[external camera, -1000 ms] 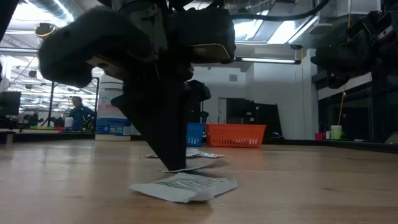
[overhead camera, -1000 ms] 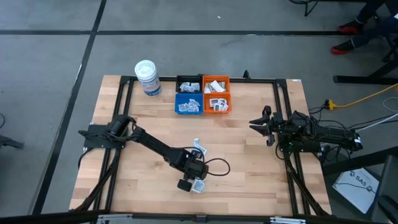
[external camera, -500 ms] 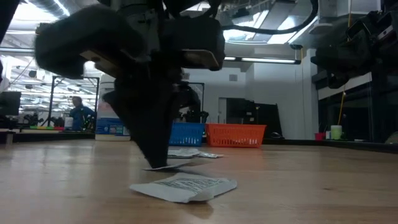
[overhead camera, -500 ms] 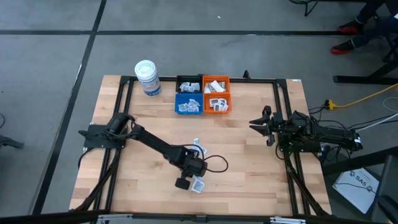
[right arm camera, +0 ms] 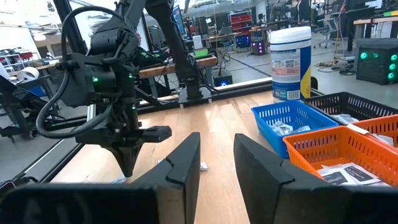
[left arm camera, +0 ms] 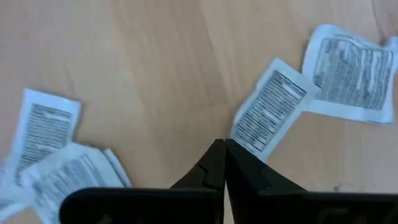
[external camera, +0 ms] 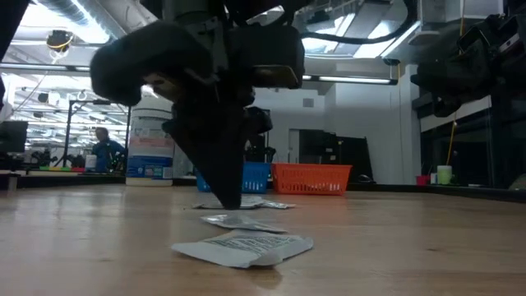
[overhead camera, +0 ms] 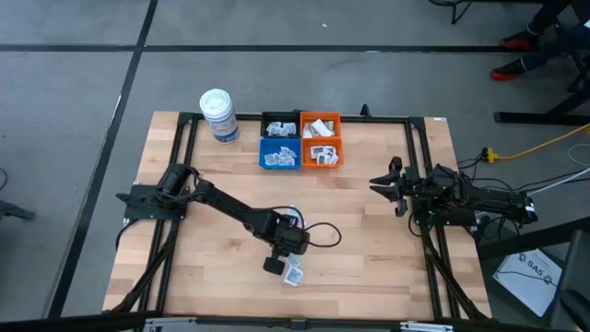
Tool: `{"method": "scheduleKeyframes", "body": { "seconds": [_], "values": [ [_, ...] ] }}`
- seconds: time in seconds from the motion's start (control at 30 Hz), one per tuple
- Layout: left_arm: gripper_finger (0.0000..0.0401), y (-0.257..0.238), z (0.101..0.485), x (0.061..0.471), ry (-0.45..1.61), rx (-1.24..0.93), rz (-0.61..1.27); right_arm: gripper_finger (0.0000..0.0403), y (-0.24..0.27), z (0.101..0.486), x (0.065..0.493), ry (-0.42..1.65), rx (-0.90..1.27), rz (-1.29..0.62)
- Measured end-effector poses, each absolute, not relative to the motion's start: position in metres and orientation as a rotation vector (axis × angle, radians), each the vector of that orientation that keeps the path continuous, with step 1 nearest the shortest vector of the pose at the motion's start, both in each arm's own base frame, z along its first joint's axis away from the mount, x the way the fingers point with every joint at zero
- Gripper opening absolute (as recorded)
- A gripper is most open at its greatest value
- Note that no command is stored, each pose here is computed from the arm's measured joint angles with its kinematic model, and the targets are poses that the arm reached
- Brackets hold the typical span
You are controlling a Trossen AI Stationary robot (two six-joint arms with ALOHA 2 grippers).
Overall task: Pick & Place First Aid Supplies
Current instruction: Put the ointment pack into the blue bin
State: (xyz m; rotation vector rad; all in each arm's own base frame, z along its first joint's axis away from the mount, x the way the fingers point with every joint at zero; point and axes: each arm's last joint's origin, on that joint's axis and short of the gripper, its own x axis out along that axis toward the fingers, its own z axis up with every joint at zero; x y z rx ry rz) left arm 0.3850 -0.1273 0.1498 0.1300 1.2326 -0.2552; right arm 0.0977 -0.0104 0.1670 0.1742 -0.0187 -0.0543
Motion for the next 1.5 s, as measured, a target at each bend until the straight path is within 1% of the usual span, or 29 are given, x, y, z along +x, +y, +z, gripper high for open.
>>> {"method": "scheduleKeyframes", "body": {
  "seconds": [0.2,0.3,0.4,0.5,0.6,0.77,0.9,1.0,1.13,1.5],
  "values": [
    [0.0004,-0.128,0.153,0.388,1.182,0.226,-0.326,0.0100,-0.010,0.167,0.098,-0.019,0.174,-0.055],
    [0.0020,-0.129,0.158,0.387,1.163,0.249,-0.348,0.0100,-0.010,0.167,0.098,-0.019,0.174,-0.054],
    [0.0050,-0.131,0.168,0.385,1.146,0.212,-0.334,0.0100,-0.010,0.167,0.098,-0.019,0.174,-0.055],
    [0.0089,-0.135,0.178,0.384,1.124,0.165,-0.318,0.0100,-0.010,0.167,0.098,-0.018,0.174,-0.054],
    [0.0130,-0.141,0.178,0.382,1.127,0.161,-0.324,0.0100,-0.010,0.167,0.098,-0.019,0.174,-0.054],
    [0.0191,-0.158,0.178,0.375,1.117,0.212,-0.334,0.0100,-0.010,0.167,0.098,-0.019,0.174,-0.054],
    [0.0221,-0.168,0.179,0.372,1.092,0.290,-0.336,0.0100,-0.010,0.167,0.098,-0.019,0.174,-0.055],
    [0.0232,-0.171,0.179,0.372,1.068,0.294,-0.348,0.0100,-0.010,0.167,0.098,-0.018,0.174,-0.054],
    [0.0235,-0.174,0.180,0.374,1.036,0.307,-0.347,0.0100,-0.010,0.167,0.098,-0.019,0.174,-0.054],
    [0.0222,-0.174,0.182,0.377,0.989,0.379,-0.380,0.0100,-0.010,0.167,0.098,-0.019,0.174,-0.055]
  ]
}}
